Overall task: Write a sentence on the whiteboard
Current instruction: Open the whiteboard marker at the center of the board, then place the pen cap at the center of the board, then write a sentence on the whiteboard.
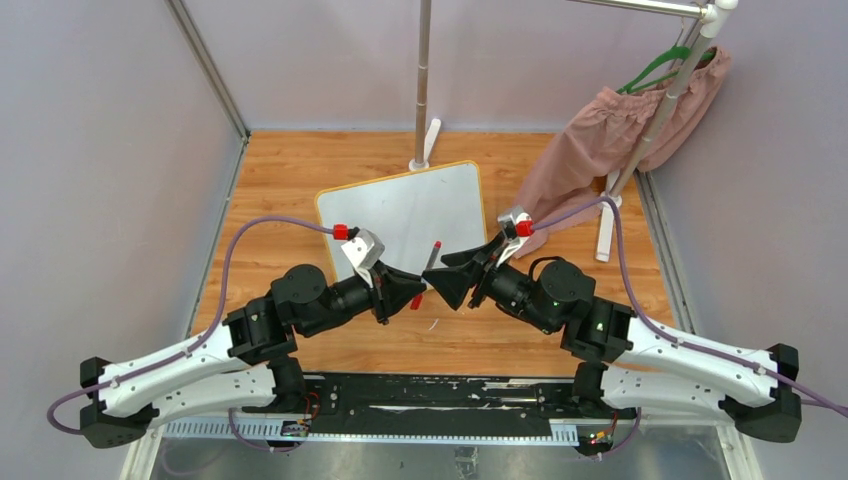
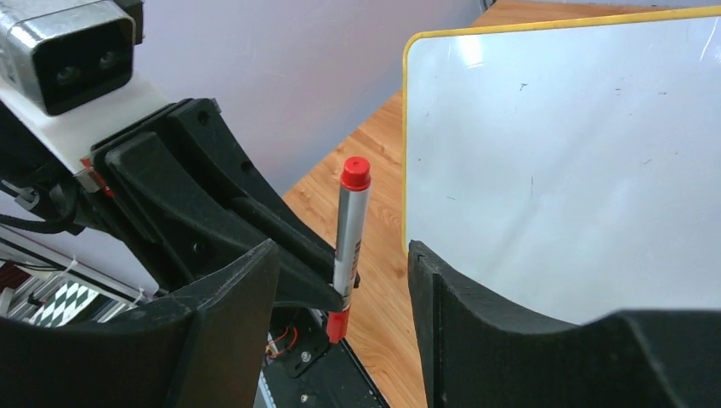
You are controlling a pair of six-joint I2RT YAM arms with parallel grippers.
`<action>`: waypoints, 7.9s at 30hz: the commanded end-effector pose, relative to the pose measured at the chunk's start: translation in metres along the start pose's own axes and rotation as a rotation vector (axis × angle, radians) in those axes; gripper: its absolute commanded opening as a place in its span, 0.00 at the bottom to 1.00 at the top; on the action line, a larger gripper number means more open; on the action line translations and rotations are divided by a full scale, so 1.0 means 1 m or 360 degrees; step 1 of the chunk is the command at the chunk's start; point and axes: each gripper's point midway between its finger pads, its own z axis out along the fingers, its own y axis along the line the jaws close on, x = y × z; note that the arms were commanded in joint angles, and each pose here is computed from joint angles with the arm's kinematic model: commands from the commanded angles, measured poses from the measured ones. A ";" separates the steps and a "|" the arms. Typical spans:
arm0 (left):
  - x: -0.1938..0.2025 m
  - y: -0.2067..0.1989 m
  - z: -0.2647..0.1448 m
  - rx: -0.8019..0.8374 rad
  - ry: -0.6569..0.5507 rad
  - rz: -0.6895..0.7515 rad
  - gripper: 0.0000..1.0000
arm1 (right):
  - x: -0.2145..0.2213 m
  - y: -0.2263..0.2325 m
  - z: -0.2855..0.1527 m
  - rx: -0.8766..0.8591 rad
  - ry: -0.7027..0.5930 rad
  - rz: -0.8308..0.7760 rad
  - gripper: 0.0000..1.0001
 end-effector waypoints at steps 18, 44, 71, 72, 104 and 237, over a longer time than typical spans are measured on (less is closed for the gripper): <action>-0.011 -0.002 -0.013 0.0037 -0.0113 0.0002 0.00 | -0.015 0.021 0.034 -0.0166 -0.0010 0.0123 0.24; -0.005 -0.042 -0.013 0.0427 -0.0149 0.0045 0.67 | -0.031 0.016 0.003 -0.0231 -0.0192 0.0045 0.00; 0.001 -0.032 -0.010 0.0351 -0.0120 0.0037 0.00 | 0.005 0.021 -0.005 -0.0286 0.0125 0.0020 0.51; 0.002 -0.033 -0.009 0.0354 -0.0115 0.0035 0.00 | 0.005 0.023 -0.003 -0.0302 0.0123 0.0024 0.51; 0.058 -0.014 -0.007 0.0263 0.0085 -0.0041 0.00 | -0.045 -0.036 -0.022 0.0150 -0.0254 -0.0028 0.00; -0.056 -0.081 -0.017 0.0662 -0.0403 0.0104 0.35 | -0.053 0.075 -0.025 -0.0856 -0.0358 0.0009 0.00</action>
